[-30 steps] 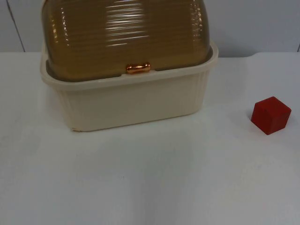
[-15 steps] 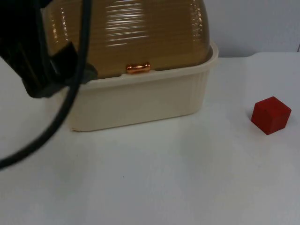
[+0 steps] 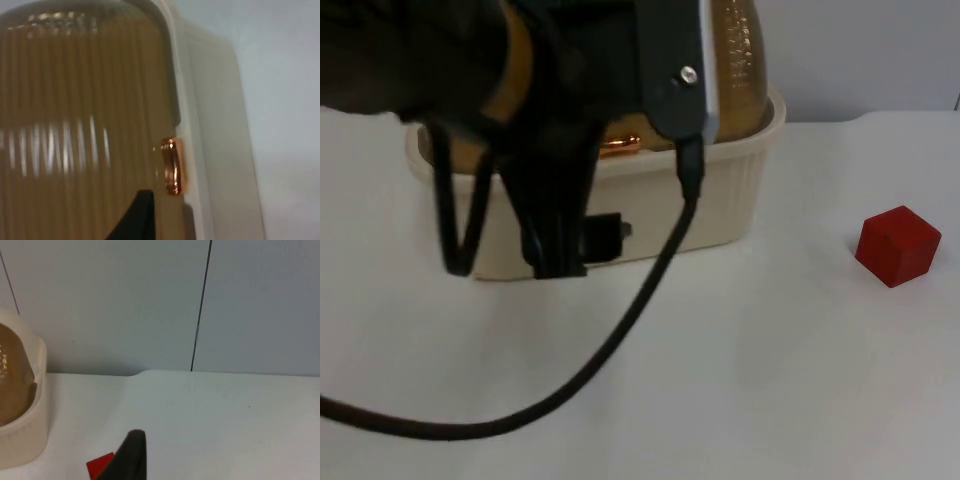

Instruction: Open the box lid with the left hand, place the block into the box with the right hand, then close the box lid with the left hand.

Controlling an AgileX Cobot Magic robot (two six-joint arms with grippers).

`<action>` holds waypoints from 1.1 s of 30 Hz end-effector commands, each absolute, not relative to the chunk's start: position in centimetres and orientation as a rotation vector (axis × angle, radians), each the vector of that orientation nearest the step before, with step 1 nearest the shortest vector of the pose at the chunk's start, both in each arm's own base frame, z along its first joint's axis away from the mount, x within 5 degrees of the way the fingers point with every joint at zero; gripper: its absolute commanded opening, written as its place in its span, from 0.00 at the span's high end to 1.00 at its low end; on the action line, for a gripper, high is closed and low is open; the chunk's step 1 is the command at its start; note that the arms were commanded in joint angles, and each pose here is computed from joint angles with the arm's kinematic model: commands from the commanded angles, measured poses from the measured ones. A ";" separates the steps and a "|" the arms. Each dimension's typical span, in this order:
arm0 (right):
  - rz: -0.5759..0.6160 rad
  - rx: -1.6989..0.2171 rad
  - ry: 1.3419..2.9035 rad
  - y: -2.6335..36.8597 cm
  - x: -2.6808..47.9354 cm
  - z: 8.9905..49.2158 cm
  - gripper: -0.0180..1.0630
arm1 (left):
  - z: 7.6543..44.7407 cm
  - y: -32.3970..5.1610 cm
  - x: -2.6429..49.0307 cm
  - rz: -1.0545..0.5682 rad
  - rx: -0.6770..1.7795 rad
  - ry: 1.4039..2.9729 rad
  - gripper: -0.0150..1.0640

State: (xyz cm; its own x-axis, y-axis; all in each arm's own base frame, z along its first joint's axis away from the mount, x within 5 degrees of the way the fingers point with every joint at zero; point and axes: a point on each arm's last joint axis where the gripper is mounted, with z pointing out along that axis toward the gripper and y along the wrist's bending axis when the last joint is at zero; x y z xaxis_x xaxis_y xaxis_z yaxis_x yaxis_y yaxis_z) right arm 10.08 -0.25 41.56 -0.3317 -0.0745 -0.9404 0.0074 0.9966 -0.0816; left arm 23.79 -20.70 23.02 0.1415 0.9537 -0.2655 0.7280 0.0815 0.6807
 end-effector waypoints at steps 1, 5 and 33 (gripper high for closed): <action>-0.096 -0.046 1.884 -0.3 10.0 41.9 0.01 | 22.8 -21.3 24.2 0.398 1.705 1.621 0.01; -0.096 -0.046 1.884 -0.3 10.0 41.9 0.01 | 21.7 -22.0 24.9 0.409 1.735 1.635 0.01; -0.120 -0.050 1.883 -0.5 10.0 41.9 0.01 | 19.5 -21.8 30.2 0.339 1.585 1.758 0.99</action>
